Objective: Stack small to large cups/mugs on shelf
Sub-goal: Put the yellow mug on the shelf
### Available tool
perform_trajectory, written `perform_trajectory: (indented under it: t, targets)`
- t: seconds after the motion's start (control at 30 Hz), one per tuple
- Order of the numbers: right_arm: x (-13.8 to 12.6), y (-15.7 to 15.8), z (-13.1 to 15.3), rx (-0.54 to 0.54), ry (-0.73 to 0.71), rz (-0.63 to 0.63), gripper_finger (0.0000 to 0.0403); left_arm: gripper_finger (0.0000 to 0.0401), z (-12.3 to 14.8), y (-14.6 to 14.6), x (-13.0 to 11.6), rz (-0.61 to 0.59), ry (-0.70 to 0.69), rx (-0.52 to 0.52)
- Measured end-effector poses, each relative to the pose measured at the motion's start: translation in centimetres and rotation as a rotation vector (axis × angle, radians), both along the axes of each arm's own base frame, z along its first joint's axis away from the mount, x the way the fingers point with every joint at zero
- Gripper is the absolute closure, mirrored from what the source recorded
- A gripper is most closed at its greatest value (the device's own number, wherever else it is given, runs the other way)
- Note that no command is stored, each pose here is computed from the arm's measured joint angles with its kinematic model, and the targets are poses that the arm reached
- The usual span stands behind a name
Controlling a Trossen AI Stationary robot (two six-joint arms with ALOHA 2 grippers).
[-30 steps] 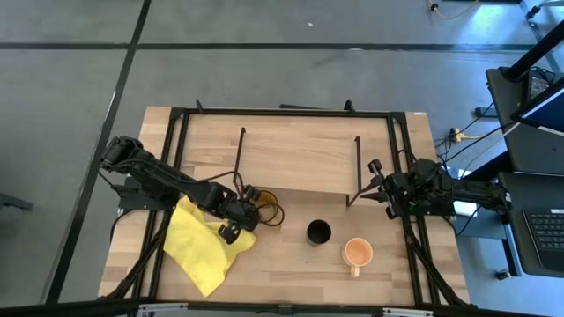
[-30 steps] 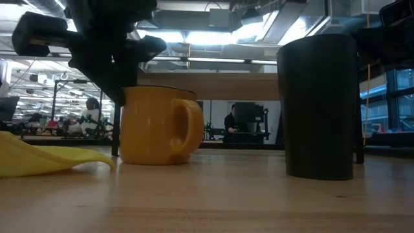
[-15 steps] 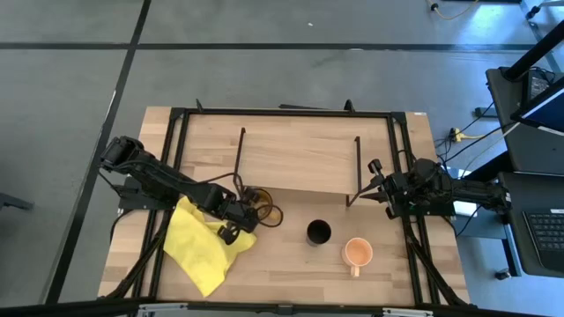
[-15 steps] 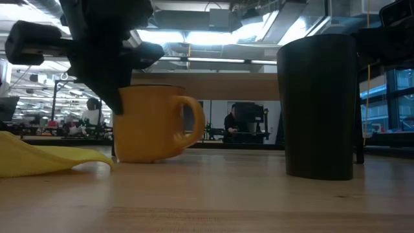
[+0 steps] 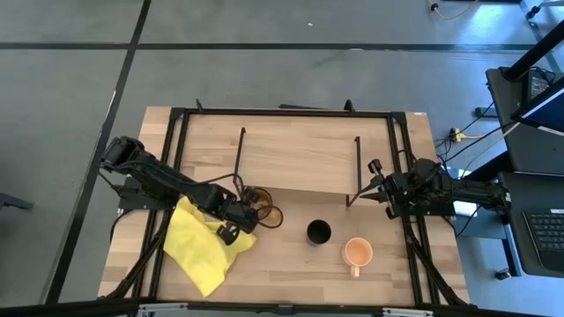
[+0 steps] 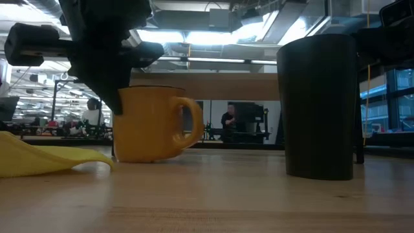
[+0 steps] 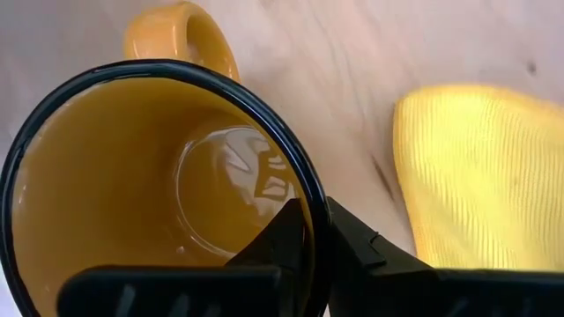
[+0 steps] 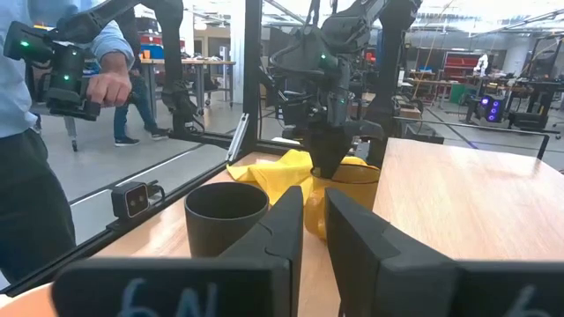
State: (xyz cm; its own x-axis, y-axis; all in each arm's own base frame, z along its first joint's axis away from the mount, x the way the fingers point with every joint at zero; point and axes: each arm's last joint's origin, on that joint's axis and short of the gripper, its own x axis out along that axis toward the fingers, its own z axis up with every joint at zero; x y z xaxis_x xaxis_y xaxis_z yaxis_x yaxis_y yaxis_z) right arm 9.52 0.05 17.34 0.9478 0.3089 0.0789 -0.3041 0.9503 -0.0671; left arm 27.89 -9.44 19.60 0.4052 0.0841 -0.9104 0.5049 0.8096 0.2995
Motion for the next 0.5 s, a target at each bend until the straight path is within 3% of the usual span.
perform_trajectory:
  t: [0.5]
  targets:
    - [0.0,0.0,0.0,0.000,0.000,0.000,0.0350,0.0384,1.0,-1.0,0.0,0.175,-0.012,-0.109]
